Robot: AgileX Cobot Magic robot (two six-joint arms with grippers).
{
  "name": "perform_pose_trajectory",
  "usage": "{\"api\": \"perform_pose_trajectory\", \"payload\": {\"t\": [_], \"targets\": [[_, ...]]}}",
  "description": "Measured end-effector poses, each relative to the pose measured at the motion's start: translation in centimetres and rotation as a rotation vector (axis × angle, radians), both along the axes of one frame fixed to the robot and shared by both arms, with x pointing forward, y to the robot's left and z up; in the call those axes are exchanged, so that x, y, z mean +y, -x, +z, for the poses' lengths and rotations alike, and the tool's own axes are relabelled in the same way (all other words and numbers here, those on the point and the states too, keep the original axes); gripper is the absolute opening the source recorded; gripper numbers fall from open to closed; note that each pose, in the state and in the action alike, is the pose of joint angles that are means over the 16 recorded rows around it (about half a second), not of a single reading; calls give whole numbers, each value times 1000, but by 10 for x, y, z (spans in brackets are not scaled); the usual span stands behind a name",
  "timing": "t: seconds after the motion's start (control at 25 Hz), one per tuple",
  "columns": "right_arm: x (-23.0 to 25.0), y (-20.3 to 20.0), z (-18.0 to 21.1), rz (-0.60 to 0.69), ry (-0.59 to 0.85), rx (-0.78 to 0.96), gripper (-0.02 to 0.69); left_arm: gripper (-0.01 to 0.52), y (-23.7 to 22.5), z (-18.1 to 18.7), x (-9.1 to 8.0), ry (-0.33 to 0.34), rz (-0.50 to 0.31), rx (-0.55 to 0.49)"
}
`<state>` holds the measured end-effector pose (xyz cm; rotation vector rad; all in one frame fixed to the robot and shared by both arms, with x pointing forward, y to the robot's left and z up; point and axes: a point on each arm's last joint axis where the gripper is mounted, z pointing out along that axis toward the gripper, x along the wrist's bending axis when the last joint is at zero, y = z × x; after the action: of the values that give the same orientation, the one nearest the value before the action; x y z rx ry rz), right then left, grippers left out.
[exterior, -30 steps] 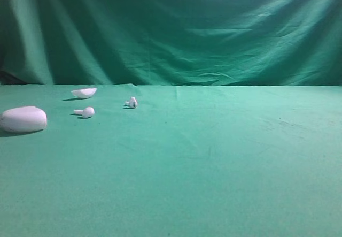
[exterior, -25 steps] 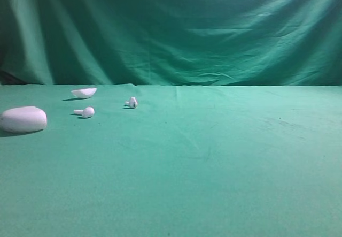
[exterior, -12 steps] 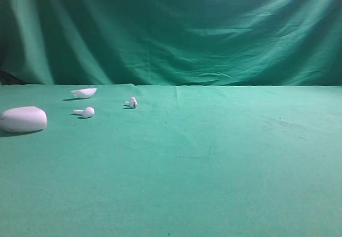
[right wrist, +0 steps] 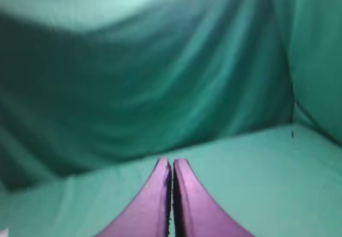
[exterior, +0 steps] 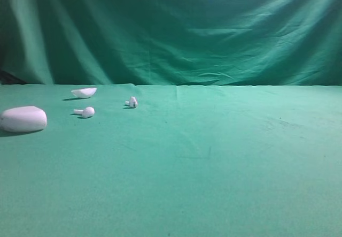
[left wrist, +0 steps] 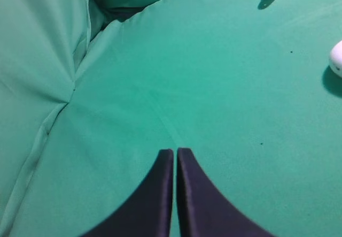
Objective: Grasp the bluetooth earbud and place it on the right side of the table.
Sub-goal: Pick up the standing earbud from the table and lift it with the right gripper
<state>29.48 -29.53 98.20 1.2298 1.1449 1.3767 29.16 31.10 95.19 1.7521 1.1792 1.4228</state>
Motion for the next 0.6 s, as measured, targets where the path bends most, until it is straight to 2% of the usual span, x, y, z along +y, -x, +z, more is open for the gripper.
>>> {"api": "perform_pose_trajectory", "payload": {"t": [0.16, 0.28, 0.4, 0.6], "targets": [[-2, 1, 25, -16, -26, -111, 0, 0, 0, 0, 0, 0, 0, 0], [-1, -1, 43, -14, -24, -113, 0, 0, 0, 0, 0, 0, 0, 0], [0, -7, 56, -2, 0, -42, 0, 0, 0, 0, 0, 0, 0, 0], [4, -28, 67, 28, 39, 178, 0, 0, 0, 0, 0, 0, 0, 0]]}}
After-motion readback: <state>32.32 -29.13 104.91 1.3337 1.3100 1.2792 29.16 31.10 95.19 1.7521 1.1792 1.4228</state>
